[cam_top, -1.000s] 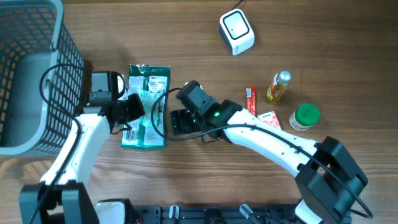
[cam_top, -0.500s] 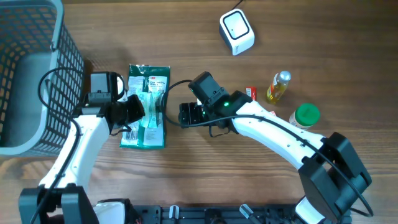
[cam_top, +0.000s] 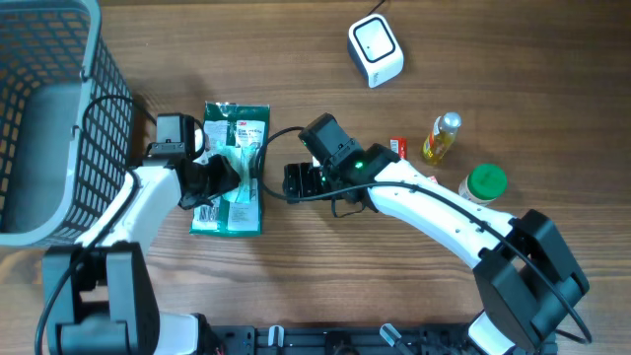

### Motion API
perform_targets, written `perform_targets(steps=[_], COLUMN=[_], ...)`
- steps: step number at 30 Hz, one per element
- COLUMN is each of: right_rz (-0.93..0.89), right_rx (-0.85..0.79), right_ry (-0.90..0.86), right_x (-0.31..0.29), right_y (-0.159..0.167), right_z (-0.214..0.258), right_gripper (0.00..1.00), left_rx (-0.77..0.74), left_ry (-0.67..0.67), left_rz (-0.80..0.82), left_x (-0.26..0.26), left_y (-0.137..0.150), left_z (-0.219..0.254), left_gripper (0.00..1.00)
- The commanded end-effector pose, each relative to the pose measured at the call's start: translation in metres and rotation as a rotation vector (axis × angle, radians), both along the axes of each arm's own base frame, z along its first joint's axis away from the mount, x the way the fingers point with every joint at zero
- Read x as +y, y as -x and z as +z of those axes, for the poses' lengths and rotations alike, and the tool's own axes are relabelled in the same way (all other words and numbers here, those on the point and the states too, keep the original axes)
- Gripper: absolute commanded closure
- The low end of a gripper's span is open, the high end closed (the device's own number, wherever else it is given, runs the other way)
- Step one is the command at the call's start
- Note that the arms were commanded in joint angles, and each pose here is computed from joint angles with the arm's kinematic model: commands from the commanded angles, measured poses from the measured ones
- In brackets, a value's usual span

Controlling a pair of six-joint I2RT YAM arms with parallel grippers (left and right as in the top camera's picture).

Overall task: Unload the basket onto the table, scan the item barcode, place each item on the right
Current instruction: 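Pull the inner glove bag out and pass it to the right gripper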

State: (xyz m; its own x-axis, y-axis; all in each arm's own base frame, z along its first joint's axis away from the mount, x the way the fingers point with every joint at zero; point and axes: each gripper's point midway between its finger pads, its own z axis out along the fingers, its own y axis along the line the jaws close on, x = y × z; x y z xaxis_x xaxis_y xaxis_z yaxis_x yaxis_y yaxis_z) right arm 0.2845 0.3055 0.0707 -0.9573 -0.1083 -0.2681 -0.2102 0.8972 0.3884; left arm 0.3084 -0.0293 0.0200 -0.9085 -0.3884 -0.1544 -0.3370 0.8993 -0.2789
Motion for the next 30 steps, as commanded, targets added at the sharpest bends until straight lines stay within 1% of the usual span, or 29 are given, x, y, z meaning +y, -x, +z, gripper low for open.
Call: perform_targets(steps=[1, 2, 5, 8, 12, 16, 18, 19, 21, 23, 26, 28, 30], right_rz=[0.022, 0.022, 0.022, 0.019, 0.026, 0.037, 0.064, 0.11, 0.163, 0.208, 0.312, 0.349, 0.333], right_rx=[0.017, 0.017, 0.018, 0.002, -0.031, 0.012, 0.059, 0.085, 0.119, 0.157, 0.16, 0.148, 0.141], right_ry=[0.01, 0.01, 0.01, 0.025, -0.011, -0.125, -0.209, -0.281, -0.378, -0.503, -0.699, -0.762, -0.754], right_x=[0.0, 0.0, 0.0, -0.002, -0.001, 0.002, 0.004, 0.007, 0.008, 0.008, 0.007, 0.009, 0.01], right_y=[0.005, 0.005, 0.005, 0.002, -0.007, -0.01, -0.009, -0.007, -0.005, -0.005, -0.005, -0.005, -0.008], right_z=[-0.008, -0.008, -0.008, -0.008, 0.001, 0.017, 0.024, 0.032, 0.044, 0.061, 0.095, 0.107, 0.107], right_gripper=[0.09, 0.09, 0.09, 0.08, 0.08, 0.09, 0.1, 0.1, 0.1, 0.1, 0.1, 0.12, 0.12], left_rx=[0.028, 0.035, 0.04, 0.003, -0.102, -0.247, -0.301, -0.313, -0.308, -0.269, -0.218, -0.205, -0.201], left_ry=[-0.007, -0.006, -0.006, -0.011, -0.004, 0.113, 0.201, 0.234, 0.282, 0.336, 0.376, 0.381, 0.404], left_rz=[0.004, 0.005, 0.004, -0.009, -0.017, -0.066, -0.107, -0.123, -0.142, -0.156, -0.161, -0.159, -0.167], left_x=[0.002, 0.002, 0.002, 0.004, 0.002, -0.021, -0.036, -0.042, -0.05, -0.058, -0.064, -0.064, -0.068], left_y=[-0.003, -0.002, -0.002, -0.008, -0.02, -0.024, -0.02, -0.017, -0.01, 0.0, 0.011, 0.013, 0.015], left_z=[-0.013, -0.016, -0.017, -0.004, 0.038, 0.09, 0.112, 0.119, 0.125, 0.124, 0.121, 0.12, 0.122], left_gripper=[0.77, 0.96, 0.96, 0.96, 0.96, 0.96, 0.96, 0.96, 0.96, 0.96, 0.96, 0.96, 0.96])
